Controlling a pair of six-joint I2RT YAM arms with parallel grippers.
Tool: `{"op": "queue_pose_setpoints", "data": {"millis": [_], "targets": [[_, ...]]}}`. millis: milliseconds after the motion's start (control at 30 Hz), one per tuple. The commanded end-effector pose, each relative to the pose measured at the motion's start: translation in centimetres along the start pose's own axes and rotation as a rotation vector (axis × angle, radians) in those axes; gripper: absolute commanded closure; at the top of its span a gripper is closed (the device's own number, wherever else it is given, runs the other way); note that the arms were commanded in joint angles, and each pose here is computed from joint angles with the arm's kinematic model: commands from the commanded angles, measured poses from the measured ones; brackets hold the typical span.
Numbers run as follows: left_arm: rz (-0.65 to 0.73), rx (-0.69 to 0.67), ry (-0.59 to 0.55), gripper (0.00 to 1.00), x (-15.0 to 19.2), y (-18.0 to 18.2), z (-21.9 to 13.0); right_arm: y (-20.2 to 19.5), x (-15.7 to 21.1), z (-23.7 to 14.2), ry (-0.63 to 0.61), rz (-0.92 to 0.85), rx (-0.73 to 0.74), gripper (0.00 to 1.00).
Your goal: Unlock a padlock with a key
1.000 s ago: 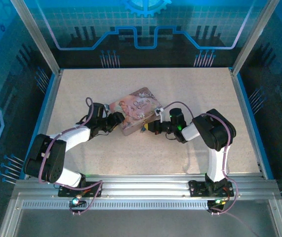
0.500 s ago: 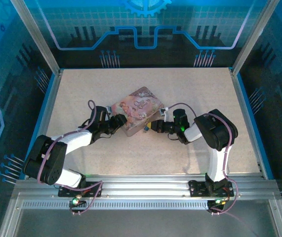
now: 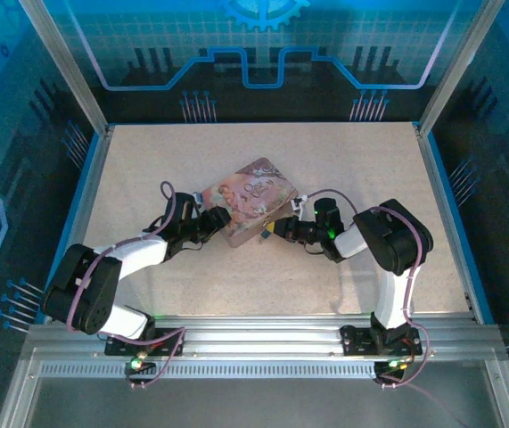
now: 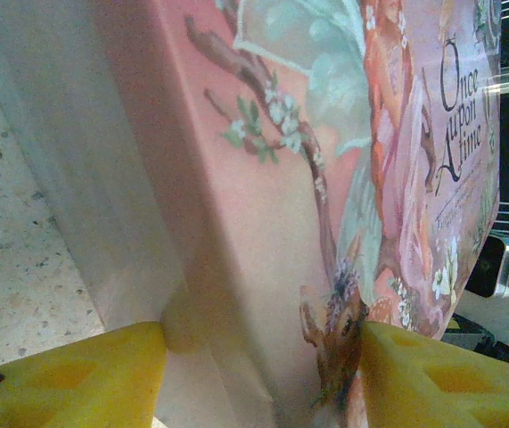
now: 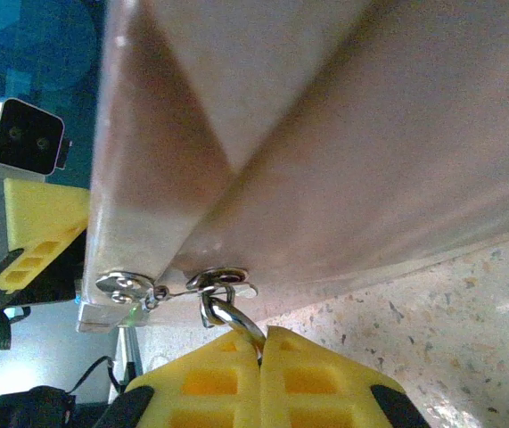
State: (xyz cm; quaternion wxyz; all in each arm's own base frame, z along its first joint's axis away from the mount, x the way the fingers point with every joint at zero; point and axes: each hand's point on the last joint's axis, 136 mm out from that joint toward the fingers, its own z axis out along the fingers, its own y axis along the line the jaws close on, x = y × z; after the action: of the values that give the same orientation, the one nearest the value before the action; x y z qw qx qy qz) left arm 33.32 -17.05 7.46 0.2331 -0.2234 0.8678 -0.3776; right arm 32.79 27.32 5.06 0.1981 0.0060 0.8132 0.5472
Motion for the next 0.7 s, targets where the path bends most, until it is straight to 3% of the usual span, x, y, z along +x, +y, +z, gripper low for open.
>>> {"op": "queue_pose_setpoints", "data": {"millis": [0,667], "targets": [[-0.039,-0.145,0.126,0.42,4.2,4.3,0.1,1.6,-1.2,-0.6,-0.035,0.046,-0.044,0.99],[-0.036,-0.154,0.134,0.41,4.7,4.5,0.1,1.1,-3.2,-2.1,-0.131,0.134,-0.005,0.99]]}}
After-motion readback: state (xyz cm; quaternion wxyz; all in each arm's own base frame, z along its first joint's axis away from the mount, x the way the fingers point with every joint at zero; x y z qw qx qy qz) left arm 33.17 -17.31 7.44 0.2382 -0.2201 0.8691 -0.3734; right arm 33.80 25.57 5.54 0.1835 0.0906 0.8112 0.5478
